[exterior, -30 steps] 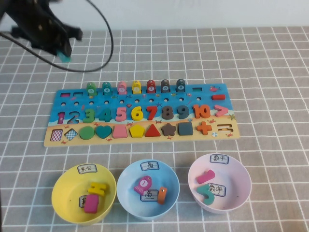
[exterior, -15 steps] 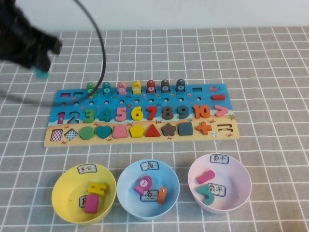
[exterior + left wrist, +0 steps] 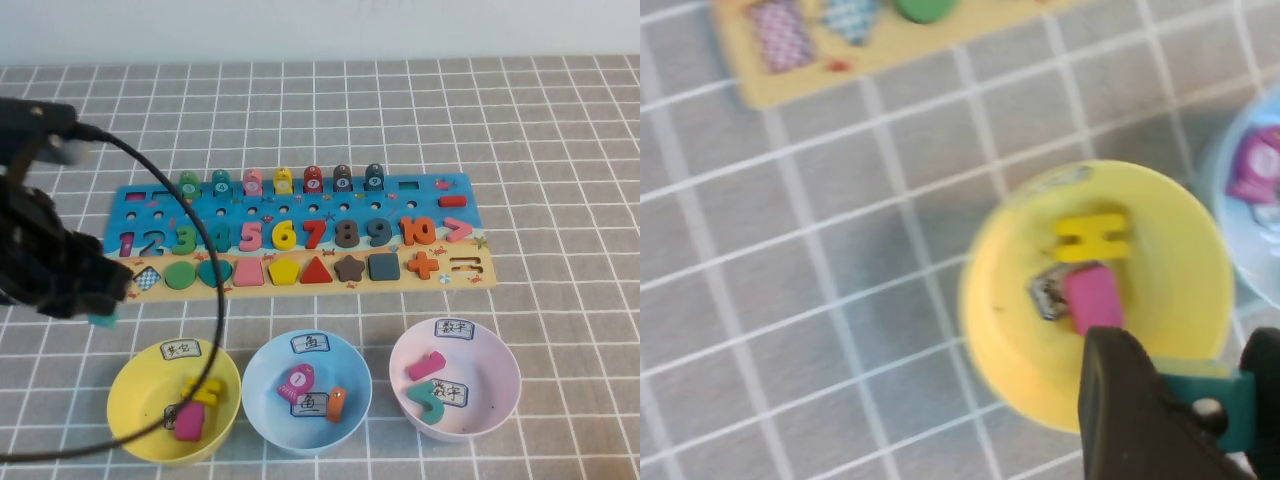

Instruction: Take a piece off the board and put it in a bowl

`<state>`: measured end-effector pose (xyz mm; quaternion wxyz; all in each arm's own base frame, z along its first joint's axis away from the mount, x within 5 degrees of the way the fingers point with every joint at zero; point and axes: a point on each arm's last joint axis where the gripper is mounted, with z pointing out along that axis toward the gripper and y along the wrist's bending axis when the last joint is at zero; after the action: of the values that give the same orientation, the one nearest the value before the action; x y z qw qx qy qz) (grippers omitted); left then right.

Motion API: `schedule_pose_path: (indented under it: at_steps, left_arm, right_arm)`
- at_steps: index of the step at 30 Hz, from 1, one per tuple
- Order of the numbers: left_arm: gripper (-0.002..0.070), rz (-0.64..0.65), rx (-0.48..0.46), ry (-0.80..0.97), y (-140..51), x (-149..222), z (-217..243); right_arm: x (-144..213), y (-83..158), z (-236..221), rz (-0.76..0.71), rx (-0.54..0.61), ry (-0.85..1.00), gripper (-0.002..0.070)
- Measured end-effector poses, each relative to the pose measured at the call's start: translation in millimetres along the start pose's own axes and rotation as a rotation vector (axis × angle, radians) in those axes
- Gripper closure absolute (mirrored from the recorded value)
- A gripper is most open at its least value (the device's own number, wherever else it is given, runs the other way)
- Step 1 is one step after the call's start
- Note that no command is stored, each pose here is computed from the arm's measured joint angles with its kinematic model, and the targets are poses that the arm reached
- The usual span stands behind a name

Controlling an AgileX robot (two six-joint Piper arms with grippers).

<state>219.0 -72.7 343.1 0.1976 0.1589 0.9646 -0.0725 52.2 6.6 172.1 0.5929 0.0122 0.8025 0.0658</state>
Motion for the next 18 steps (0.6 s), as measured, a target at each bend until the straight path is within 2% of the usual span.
schedule_pose_path:
  at_steps: [9,18]
  left_arm:
    - [0.0482,0.209,0.103,0.004,-55.8,-3.4,23.7]
    - [0.0482,0.361,0.157,0.149,-108.6,-7.2,75.4]
  right_arm:
    - [0.0,0.0,0.0,0.000,0.000,0.000,0.0694]
    - [0.0,0.0,0.0,0.000,0.000,0.000,0.0694]
